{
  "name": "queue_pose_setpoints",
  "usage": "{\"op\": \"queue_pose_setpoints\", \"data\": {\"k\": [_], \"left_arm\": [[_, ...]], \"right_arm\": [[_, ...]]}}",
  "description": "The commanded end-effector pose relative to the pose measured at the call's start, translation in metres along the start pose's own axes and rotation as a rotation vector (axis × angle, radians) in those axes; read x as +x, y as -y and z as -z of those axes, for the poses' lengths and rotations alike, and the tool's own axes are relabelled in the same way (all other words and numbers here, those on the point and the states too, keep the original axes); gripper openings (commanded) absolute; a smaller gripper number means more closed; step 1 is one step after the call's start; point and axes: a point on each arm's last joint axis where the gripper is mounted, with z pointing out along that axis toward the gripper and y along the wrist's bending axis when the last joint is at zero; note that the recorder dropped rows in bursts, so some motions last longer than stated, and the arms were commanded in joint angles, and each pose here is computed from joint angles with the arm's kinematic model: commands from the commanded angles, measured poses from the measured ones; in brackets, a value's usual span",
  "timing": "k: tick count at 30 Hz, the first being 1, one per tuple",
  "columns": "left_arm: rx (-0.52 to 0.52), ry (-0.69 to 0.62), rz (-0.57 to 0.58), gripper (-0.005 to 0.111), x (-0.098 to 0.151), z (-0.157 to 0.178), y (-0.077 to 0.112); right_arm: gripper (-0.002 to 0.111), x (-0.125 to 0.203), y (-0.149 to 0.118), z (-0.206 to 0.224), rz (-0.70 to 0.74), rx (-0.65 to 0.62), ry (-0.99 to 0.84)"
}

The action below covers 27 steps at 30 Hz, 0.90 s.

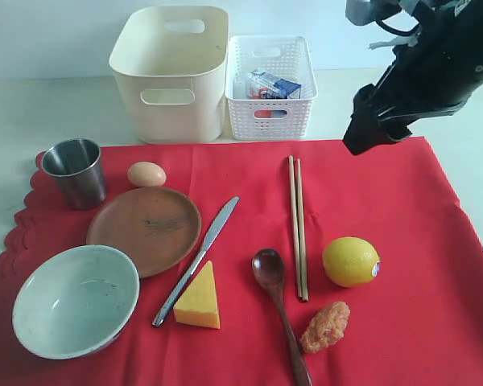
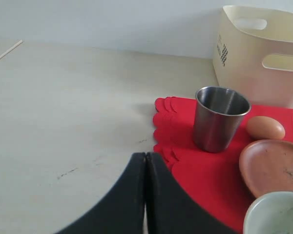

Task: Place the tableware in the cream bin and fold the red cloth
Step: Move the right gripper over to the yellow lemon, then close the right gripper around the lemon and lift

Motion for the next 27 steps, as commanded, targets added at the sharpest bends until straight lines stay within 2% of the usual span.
{"op": "queue_pose_setpoints", "data": {"k": [1, 8, 13, 20, 27], "left_arm": [[0.0, 0.01, 0.0, 0.0, 0.0, 0.0, 0.0], [0.0, 0.01, 0.0, 0.0, 0.0, 0.0, 0.0], [0.0, 0.01, 0.0, 0.0, 0.0, 0.0, 0.0], [0.0, 0.01, 0.0, 0.0, 0.0, 0.0, 0.0], [0.0, 0.01, 0.0, 0.0, 0.0, 0.0, 0.0]], "right_arm": [[0.07, 0.004, -0.001, -0.002, 0.0, 0.006, 0.013], [0.07, 0.018, 0.001, -0.03, 0.034, -0.011, -0.088], [0.07, 0.018, 0.004, -0.052, 0.206, -0.047, -0.138], [0.07, 0.023, 0.003, -0.078, 0.375, -0.153, -0.203], [0.07, 0.028, 0.003, -0.095, 0.433, -0.211, -0.256]]}}
